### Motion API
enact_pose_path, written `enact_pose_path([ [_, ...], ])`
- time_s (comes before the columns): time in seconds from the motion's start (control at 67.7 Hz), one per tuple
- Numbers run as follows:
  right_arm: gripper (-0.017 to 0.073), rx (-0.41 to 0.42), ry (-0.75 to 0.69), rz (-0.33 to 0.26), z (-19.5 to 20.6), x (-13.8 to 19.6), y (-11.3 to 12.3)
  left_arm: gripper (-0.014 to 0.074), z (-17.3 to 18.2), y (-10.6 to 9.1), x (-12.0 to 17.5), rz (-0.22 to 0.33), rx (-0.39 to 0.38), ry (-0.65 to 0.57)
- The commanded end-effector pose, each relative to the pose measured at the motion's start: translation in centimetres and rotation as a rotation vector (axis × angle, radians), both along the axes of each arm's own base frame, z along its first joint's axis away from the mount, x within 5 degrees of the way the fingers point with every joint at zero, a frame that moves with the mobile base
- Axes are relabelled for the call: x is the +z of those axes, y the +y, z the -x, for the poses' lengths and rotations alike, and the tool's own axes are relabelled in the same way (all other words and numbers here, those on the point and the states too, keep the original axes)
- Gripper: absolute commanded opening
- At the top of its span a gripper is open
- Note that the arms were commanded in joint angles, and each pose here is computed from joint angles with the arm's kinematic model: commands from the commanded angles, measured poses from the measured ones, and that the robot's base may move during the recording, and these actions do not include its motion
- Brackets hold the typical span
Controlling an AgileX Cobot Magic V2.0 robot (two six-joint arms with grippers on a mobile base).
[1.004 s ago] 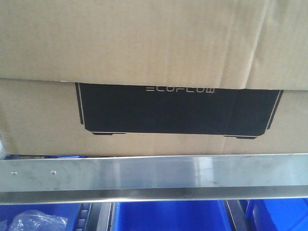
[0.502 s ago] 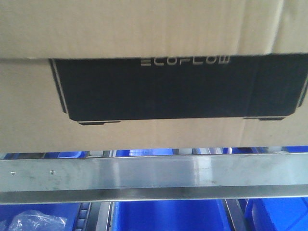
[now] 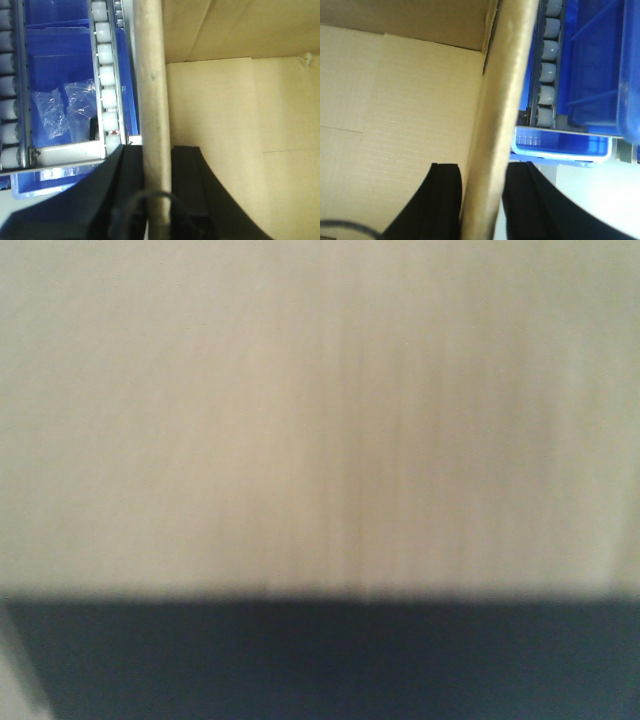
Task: Grab box from left shelf to table start
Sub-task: 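Lift the box with both grippers and pull it off the shelf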
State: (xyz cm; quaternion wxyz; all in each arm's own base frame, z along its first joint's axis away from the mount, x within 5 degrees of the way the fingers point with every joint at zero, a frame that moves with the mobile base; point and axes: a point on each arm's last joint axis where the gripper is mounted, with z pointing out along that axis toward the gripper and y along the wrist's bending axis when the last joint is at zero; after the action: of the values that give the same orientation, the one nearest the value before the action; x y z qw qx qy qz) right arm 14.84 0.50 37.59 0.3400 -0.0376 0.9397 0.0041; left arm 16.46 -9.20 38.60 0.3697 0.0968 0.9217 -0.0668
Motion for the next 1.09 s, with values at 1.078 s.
enact_pose_path([
  [1.078,0.0057,0.052,-0.785,-0.211,13.9,7.0,0.8,-0.0092,10.3,4.9,7.1,0.497,-0.267,-0.604],
])
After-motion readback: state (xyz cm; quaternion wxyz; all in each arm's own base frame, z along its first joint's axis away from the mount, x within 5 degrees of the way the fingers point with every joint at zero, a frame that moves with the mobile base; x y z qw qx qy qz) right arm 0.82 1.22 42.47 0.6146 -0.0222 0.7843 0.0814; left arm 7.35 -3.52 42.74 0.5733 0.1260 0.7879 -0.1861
